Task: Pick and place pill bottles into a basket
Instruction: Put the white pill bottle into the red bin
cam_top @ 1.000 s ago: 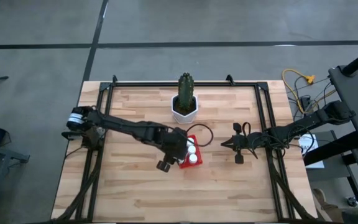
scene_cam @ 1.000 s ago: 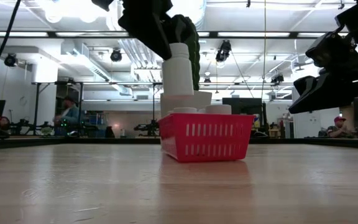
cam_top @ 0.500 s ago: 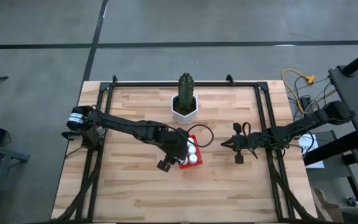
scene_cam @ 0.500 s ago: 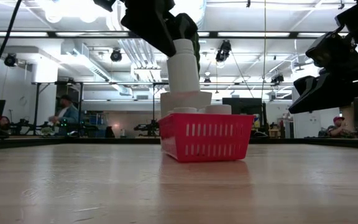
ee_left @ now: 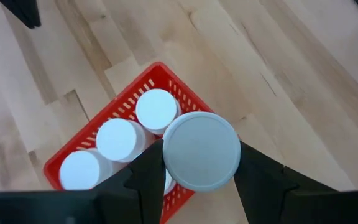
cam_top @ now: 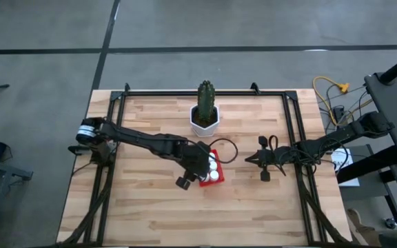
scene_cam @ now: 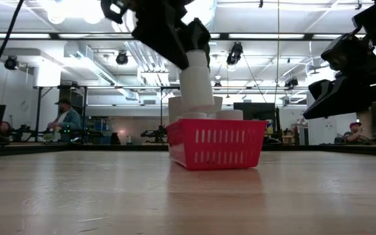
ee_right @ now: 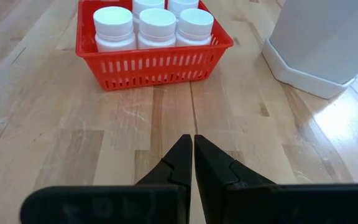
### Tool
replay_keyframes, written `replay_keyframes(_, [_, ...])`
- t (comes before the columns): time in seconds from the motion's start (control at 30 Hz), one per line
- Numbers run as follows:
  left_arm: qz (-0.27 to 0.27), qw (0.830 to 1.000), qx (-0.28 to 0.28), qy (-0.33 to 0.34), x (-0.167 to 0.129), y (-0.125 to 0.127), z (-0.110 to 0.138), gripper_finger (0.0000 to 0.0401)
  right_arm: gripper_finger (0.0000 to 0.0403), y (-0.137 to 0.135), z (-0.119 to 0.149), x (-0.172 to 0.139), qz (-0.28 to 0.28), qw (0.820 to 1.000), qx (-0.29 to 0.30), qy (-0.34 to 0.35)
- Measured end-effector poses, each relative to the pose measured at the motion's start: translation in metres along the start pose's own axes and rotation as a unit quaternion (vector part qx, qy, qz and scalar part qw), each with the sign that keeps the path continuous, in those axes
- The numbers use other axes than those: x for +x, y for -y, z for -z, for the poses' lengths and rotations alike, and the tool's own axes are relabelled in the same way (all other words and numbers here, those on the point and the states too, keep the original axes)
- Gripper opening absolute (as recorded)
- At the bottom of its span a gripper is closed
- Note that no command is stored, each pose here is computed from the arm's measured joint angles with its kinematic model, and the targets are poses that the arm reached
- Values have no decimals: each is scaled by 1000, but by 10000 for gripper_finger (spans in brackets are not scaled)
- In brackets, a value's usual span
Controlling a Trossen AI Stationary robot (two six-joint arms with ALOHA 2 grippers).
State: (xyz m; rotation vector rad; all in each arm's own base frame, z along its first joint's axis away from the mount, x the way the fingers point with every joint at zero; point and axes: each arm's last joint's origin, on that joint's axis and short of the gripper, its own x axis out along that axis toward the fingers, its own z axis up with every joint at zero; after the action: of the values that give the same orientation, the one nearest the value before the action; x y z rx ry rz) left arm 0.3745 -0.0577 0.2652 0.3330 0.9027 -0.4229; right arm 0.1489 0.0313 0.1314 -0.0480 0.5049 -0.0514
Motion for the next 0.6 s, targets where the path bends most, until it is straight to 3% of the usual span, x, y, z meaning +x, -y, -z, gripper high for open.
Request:
replay_keyframes(0.3, [18, 1000, 6, -25, 25, -5, 6, 150, 8, 0, 1, 0, 0, 1000, 1, -3])
replay_keyframes(0.6, [17, 1000, 12, -21, 25, -6, 5, 150, 8, 0, 1, 1, 0, 1000, 1, -3])
